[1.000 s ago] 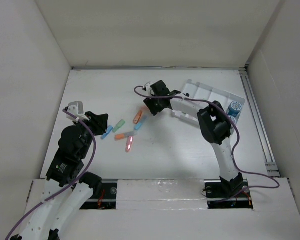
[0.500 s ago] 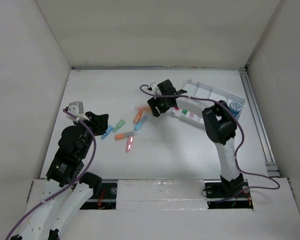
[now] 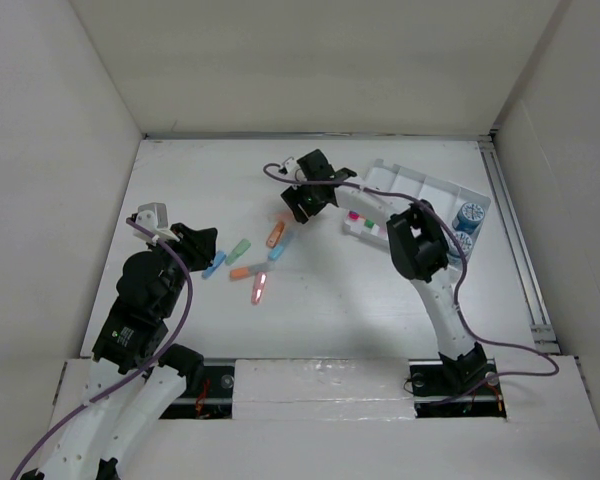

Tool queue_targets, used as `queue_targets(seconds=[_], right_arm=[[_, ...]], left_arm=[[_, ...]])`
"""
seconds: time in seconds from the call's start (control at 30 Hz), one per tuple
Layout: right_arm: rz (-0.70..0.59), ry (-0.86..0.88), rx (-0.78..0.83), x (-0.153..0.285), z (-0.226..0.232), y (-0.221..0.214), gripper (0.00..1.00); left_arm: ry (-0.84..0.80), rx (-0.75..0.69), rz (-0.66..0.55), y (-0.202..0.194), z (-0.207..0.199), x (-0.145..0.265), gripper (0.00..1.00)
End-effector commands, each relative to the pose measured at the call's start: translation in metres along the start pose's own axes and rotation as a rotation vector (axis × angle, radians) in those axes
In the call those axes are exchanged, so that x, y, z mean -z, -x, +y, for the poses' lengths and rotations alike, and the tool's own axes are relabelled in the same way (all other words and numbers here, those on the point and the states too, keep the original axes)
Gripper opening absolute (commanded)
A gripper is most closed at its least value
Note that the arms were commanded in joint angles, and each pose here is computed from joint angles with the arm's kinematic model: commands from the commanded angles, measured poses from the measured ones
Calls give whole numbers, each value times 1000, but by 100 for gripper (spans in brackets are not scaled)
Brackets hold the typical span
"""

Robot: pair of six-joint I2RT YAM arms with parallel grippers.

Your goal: Organize the desk

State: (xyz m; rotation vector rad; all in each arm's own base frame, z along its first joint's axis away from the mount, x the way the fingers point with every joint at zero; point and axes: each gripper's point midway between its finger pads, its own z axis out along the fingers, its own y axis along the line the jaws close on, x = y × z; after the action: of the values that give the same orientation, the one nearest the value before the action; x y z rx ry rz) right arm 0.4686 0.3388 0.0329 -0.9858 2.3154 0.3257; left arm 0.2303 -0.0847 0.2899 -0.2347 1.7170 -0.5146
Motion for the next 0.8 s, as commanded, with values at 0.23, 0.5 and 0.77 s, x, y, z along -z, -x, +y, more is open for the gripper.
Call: queue_targets(seconds=[0.23,0.5,0.77], right_arm=[[69,4,86,-16,28,-3,63],[74,25,122,-18,29,1,66],[102,29,81,-6,34,-17,34]], left_arm=[[-23,-8,-17,2,-4,-3,19],[-24,-7,-21,3,-4,-2,19],[-26,-8,-22,3,-4,-1,19]])
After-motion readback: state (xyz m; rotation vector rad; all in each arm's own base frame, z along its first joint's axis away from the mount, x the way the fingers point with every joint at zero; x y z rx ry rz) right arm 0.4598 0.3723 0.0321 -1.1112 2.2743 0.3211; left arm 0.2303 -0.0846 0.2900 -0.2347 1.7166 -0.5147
